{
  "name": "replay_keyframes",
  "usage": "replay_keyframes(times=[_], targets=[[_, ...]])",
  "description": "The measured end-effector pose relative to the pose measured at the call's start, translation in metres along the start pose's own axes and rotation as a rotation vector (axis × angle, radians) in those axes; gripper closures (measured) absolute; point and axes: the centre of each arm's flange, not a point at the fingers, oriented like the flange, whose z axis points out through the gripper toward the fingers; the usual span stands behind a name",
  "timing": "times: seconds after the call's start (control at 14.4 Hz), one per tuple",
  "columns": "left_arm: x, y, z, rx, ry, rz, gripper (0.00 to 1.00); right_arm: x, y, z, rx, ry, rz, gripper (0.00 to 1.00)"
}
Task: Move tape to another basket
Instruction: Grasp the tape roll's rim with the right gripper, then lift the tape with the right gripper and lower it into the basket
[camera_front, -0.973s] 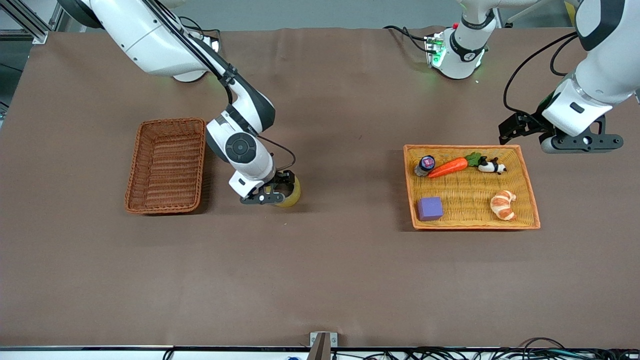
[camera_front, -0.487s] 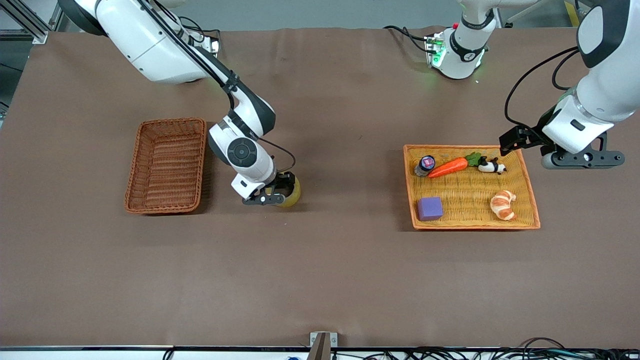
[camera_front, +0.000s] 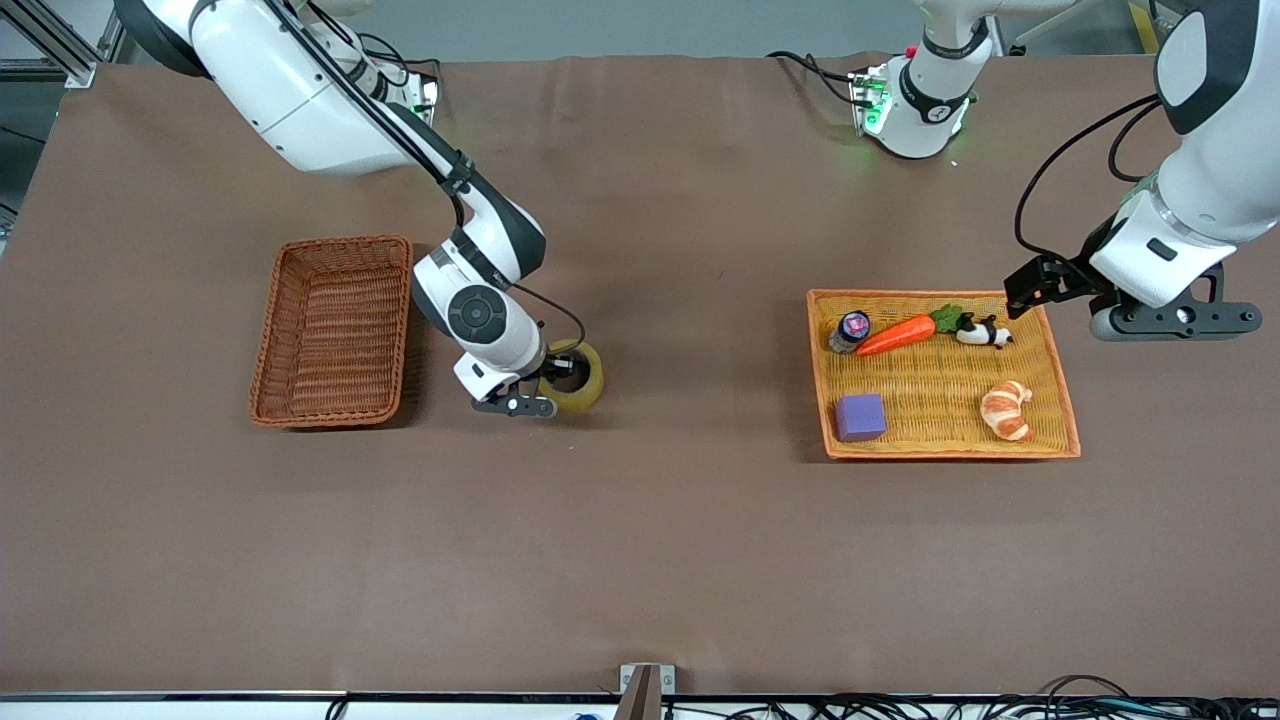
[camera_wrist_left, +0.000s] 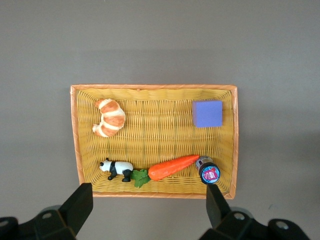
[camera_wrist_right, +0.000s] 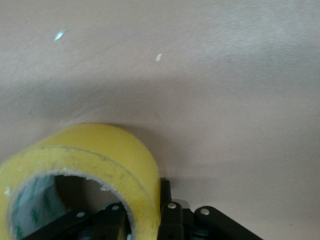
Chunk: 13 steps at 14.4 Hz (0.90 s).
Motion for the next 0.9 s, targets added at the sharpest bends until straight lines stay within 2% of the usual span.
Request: replay_keyframes(times=[0.21, 0.49, 0.63, 0.9], targets=[[0.002, 0.002, -0.006, 0.001, 0.018, 0.006, 0.00, 0.011, 0.014, -0.017, -0.072, -0.047, 0.035, 0.78], [0.003, 0.004, -0.012, -0.001, 0.031, 0.009, 0.00, 0.028, 0.045, -0.121, -0.129, -0.008, 0.010, 0.78], [0.003, 0.003, -0.012, -0.001, 0.031, 0.008, 0.00, 0.023, 0.071, -0.167, -0.181, -0.017, -0.020, 0.78], [0.004, 0.001, -0.012, -0.001, 0.031, 0.004, 0.00, 0.019, 0.137, -0.205, -0.245, -0.030, -0.083, 0.78]])
